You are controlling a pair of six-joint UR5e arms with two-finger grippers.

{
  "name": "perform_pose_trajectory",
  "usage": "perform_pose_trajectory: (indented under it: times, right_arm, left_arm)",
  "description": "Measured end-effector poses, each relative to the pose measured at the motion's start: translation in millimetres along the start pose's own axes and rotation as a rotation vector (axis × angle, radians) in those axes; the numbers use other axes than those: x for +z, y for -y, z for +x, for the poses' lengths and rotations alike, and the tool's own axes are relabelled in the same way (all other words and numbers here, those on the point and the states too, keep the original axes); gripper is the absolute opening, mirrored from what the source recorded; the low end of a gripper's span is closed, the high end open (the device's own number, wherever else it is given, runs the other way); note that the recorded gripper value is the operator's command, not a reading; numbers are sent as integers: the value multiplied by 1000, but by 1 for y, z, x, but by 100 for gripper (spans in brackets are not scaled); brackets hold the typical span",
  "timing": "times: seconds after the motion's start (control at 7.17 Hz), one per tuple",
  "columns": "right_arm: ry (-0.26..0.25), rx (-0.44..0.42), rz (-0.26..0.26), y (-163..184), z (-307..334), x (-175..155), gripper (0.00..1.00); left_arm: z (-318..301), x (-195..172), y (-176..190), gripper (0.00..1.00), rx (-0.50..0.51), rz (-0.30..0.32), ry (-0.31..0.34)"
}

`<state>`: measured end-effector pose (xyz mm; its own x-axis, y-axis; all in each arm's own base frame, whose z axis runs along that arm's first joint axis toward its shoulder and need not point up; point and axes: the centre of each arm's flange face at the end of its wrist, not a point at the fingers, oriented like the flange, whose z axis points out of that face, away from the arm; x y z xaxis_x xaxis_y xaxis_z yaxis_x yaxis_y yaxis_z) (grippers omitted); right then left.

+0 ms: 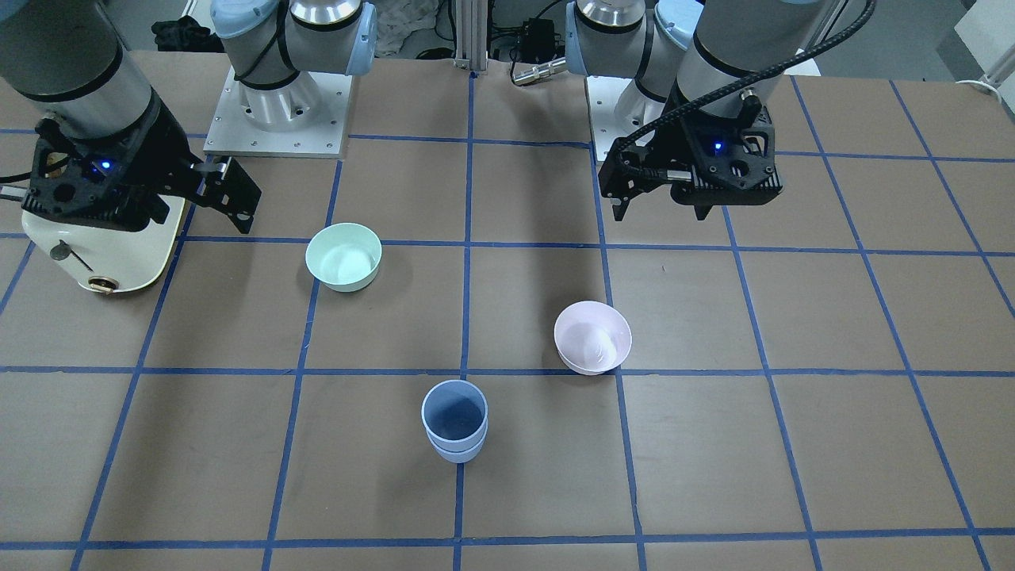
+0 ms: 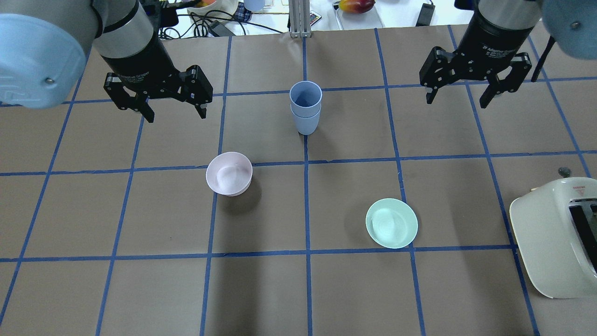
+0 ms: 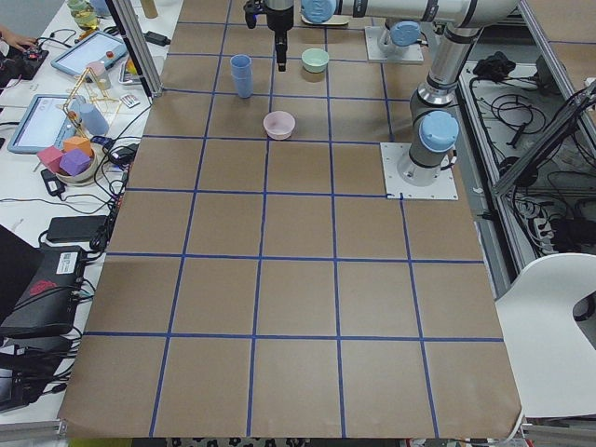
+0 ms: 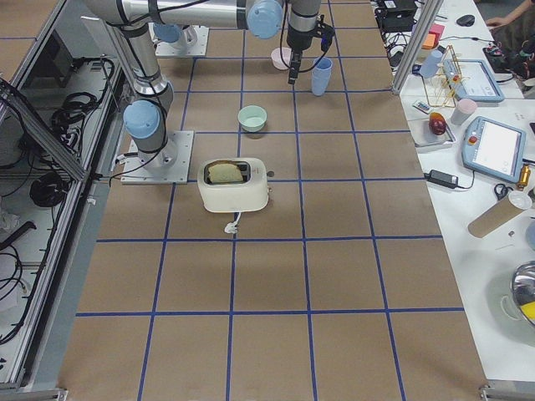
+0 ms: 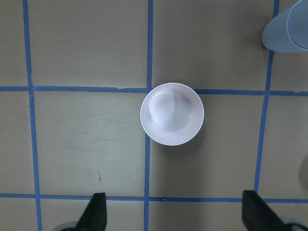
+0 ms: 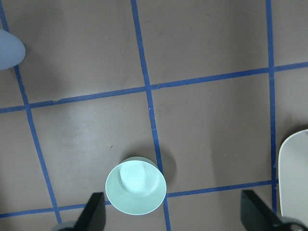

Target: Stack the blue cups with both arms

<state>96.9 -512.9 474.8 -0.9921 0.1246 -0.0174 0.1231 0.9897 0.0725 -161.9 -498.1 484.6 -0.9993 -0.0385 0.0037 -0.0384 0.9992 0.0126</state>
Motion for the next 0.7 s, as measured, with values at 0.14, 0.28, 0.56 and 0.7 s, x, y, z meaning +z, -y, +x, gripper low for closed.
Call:
perform_pose_trajectory:
  times: [0.14, 0.28, 0.56, 0.7]
  right_arm:
    - [2, -13, 3, -5, 0, -1, 100]
    - [4, -19, 8, -7, -1, -3, 100]
    - [2, -21, 10, -8, -1, -4, 100]
    - [1, -21, 10, -8, -1, -4, 100]
  left_arm:
    - [0, 0, 0, 100, -1, 1, 0]
    - [0, 0, 1, 100, -1, 1, -1]
    - [0, 1, 1, 100, -1, 0, -1]
    - [0, 1, 1, 100, 0, 0, -1]
